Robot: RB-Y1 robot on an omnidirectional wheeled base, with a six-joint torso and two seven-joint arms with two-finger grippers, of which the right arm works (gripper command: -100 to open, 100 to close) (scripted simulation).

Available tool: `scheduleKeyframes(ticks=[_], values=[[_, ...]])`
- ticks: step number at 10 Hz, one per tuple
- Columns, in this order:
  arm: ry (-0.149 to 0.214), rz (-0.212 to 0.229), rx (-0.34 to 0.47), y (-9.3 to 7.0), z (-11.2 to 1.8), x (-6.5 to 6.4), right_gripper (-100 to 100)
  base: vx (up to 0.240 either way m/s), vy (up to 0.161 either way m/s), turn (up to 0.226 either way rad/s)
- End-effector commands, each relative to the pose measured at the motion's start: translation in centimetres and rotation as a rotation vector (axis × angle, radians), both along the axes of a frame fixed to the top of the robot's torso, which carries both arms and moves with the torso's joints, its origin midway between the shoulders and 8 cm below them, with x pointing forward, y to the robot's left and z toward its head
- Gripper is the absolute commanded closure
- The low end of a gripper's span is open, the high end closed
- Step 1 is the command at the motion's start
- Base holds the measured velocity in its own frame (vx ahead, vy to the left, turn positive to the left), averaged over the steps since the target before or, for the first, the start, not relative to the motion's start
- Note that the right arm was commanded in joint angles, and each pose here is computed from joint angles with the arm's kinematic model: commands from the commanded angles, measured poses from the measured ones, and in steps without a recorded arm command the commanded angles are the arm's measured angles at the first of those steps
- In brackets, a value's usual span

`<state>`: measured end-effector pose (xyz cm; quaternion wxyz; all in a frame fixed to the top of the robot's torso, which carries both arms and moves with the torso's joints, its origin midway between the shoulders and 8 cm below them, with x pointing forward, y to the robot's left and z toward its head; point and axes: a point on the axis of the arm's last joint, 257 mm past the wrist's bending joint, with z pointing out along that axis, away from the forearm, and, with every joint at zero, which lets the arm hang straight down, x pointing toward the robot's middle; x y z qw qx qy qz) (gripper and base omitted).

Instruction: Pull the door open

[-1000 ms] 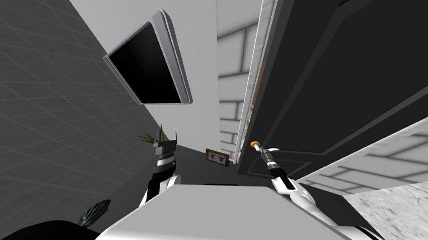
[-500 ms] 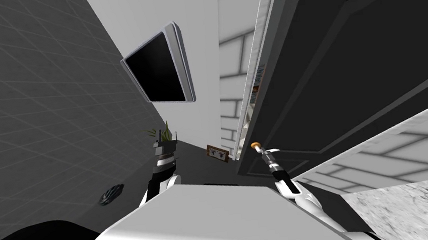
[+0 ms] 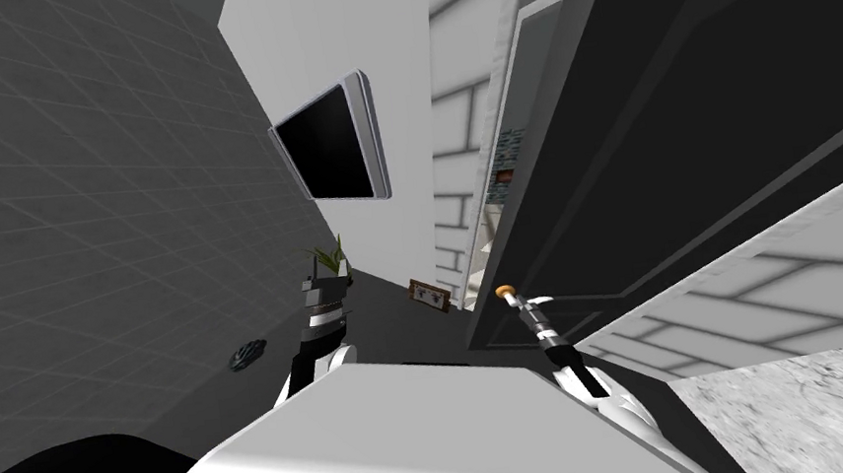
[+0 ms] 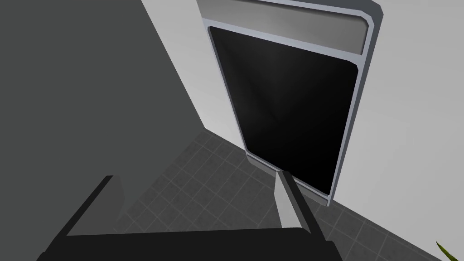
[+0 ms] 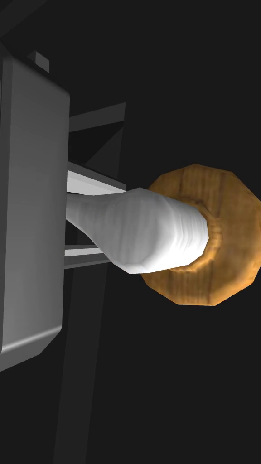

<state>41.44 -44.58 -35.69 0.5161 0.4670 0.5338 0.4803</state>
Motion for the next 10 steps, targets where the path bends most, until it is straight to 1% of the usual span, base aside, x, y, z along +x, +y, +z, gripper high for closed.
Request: scheduleKeyframes(ticks=[1, 2, 3, 4, 10], values=[[-0.006, 0.021, 0.001, 0.1, 0.2, -0.4, 100, -0.16, -0.058, 0.072], [0.0, 0.012, 0.001, 0.1, 0.0, -0.3, 100, -0.071, -0.023, 0.015], [0.001, 0.027, 0.002, -0.1, -0.1, -1.3, 100, -0.122, -0.048, 0.176], [0.0, 0.03, 0.002, -0.2, -0.1, -1.5, 100, -0.197, -0.091, 0.183], [-0.006, 0.081, 0.001, -0.9, 0.2, -4.6, 100, -0.205, -0.085, 0.158]])
